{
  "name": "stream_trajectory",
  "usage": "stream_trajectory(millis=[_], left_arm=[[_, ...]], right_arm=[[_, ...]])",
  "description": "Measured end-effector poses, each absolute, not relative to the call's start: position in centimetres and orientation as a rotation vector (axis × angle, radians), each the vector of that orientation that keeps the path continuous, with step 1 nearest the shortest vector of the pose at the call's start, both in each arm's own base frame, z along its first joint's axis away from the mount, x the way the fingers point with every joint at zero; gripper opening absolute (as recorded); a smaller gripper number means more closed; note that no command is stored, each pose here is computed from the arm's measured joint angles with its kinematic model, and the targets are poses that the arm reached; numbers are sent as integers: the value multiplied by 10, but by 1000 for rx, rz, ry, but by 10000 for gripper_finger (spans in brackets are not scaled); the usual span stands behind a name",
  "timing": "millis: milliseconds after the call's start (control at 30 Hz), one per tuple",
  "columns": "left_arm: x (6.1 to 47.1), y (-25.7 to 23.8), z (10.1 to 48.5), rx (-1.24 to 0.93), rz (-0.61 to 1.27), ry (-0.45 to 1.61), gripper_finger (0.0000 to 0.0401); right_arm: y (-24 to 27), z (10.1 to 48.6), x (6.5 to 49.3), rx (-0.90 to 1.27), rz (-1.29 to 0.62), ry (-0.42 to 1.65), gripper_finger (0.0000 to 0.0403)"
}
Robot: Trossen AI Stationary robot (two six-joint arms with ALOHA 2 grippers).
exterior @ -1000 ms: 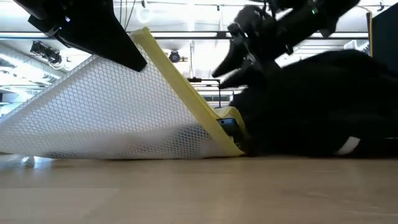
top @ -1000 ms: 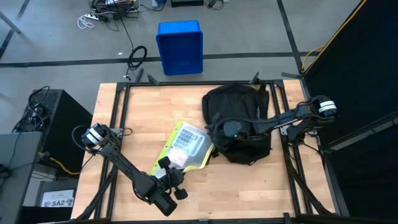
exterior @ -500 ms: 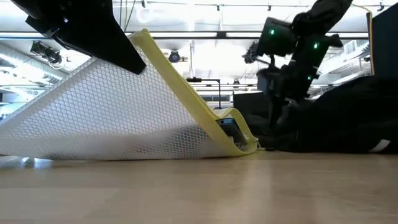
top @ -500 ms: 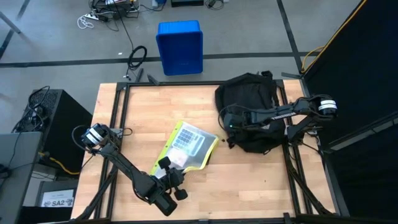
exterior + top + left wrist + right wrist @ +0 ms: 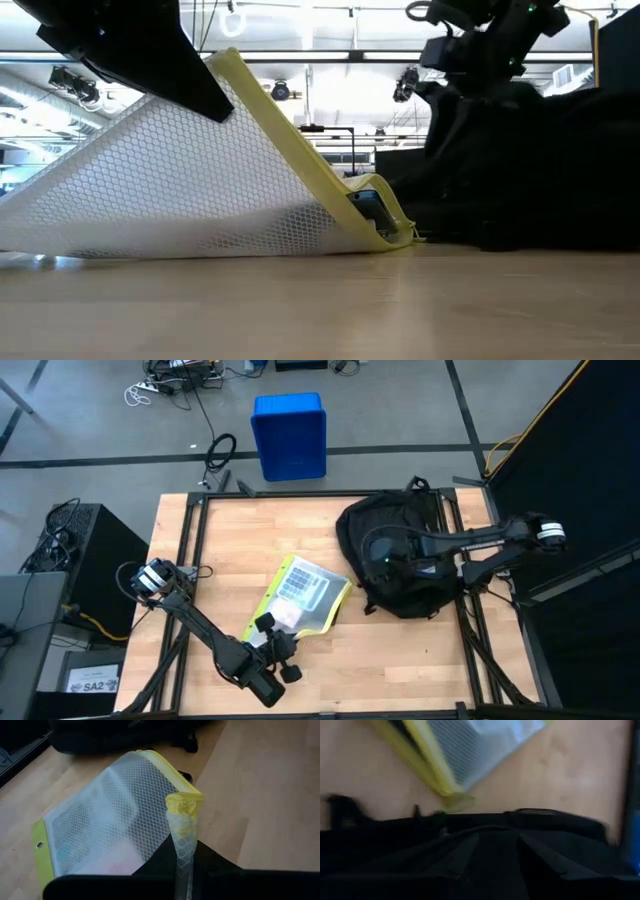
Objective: Unpack backpack
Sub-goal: Adjust the black backpack
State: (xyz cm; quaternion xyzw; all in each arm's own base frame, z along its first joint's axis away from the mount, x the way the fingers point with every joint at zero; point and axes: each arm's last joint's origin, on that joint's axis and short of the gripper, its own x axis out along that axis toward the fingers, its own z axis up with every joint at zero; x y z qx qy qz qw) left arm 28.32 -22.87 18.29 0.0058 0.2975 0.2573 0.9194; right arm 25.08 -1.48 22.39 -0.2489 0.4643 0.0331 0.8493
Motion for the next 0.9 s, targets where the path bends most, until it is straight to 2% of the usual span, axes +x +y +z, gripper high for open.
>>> stream_trajectory(millis=[167, 300, 500, 733, 900], left_arm=[[284, -229, 183, 10, 526, 610, 0], [284, -229, 183, 8, 525, 608, 0], [283, -230, 183, 6, 520, 611, 0], [283, -230, 183, 1, 514, 620, 0], [283, -230, 183, 3, 513, 623, 0]], right_arm=[[-43, 227, 239, -302, 114, 976, 99], [-65, 230, 236, -137, 223, 877, 93], [-78, 237, 237, -70, 302, 731, 101], [-80, 237, 238, -86, 278, 729, 144], [-65, 246, 254, -87, 363, 578, 194]])
